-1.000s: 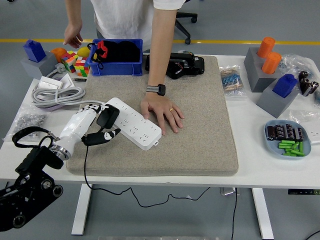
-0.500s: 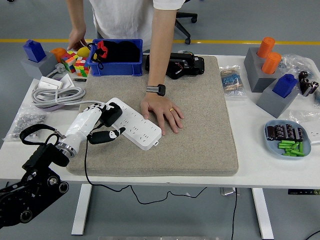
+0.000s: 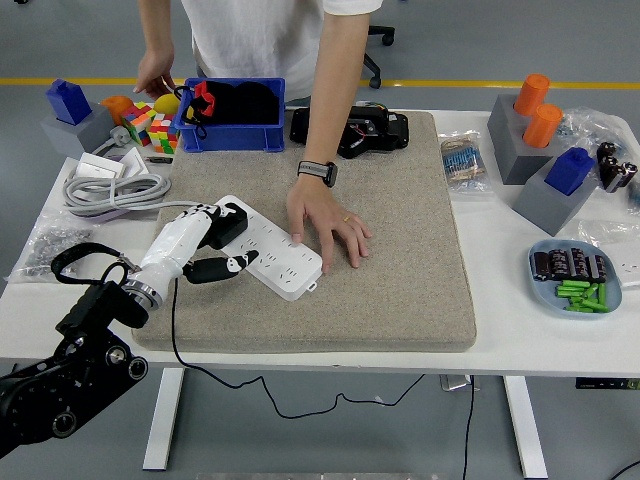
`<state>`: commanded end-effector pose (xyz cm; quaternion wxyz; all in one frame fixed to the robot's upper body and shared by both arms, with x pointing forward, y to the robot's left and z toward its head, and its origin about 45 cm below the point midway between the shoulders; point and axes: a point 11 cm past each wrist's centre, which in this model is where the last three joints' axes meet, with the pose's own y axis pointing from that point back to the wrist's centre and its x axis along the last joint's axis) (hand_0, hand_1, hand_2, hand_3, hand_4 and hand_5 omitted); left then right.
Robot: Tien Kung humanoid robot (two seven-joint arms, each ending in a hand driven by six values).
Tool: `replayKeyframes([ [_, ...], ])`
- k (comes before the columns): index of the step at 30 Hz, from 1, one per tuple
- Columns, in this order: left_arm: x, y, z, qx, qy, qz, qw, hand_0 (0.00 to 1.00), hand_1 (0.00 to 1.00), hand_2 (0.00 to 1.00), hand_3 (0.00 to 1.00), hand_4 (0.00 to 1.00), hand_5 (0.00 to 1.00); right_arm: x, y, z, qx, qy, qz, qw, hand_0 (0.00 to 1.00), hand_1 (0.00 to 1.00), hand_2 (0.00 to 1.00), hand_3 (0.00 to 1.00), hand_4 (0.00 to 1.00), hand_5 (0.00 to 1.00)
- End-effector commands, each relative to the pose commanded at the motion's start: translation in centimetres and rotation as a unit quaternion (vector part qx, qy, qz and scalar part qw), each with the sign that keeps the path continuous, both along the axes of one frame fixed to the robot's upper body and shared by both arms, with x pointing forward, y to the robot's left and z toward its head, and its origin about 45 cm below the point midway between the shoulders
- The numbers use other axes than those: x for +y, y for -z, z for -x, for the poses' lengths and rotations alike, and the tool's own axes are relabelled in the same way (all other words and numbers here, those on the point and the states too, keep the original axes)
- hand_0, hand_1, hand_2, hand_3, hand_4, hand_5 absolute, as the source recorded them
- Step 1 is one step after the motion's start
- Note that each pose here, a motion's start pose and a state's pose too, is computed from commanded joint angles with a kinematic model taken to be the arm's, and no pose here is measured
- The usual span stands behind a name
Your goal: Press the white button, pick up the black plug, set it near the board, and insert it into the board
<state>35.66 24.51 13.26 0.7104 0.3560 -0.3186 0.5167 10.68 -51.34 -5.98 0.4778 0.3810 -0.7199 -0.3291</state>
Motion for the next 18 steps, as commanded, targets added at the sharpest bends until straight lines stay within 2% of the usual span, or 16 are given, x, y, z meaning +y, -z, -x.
replayKeyframes([
  [7,0.5,-2.3,-0.69,-0.04,-0.01,0.031,0.999,0.95,0.91,0.822,0.775,0.816,0.522,0.0,0.0,0.0,-0.001,0.001,0.0,1.0,0.617,0.569,0.565,0.579,0.644,0.379],
  [8,0.5,-2.8,-0.81,-0.047,-0.012,0.038,0.998,0.985,0.966,0.901,0.848,0.828,0.619,0.0,0.0,-0.1,-0.001,0.001,0.0,1.0,0.618,0.568,0.564,0.579,0.643,0.379],
  [13,1.0,-5.2,-1.22,-0.089,-0.022,0.071,0.993,0.985,0.966,0.901,0.848,0.828,0.619,0.1,0.0,-0.1,-0.001,0.0,-0.001,1.0,0.618,0.568,0.564,0.579,0.643,0.379],
  [14,1.1,-5.5,-1.28,-0.094,-0.024,0.074,0.993,0.99,0.978,0.926,0.869,0.832,0.665,0.1,0.0,-0.1,-0.001,0.0,-0.001,1.0,0.617,0.569,0.564,0.579,0.642,0.379],
  [16,1.6,-6.4,-1.48,-0.111,-0.032,0.083,0.99,0.99,0.978,0.926,0.869,0.832,0.665,0.1,0.0,-0.1,-0.001,0.0,-0.002,1.0,0.617,0.569,0.564,0.579,0.642,0.379],
  [18,2.1,-6.9,-1.61,-0.119,-0.04,0.09,0.988,0.99,0.978,0.926,0.869,0.832,0.665,0.1,0.1,0.0,0.0,0.0,-0.002,1.0,0.617,0.569,0.564,0.579,0.642,0.379],
])
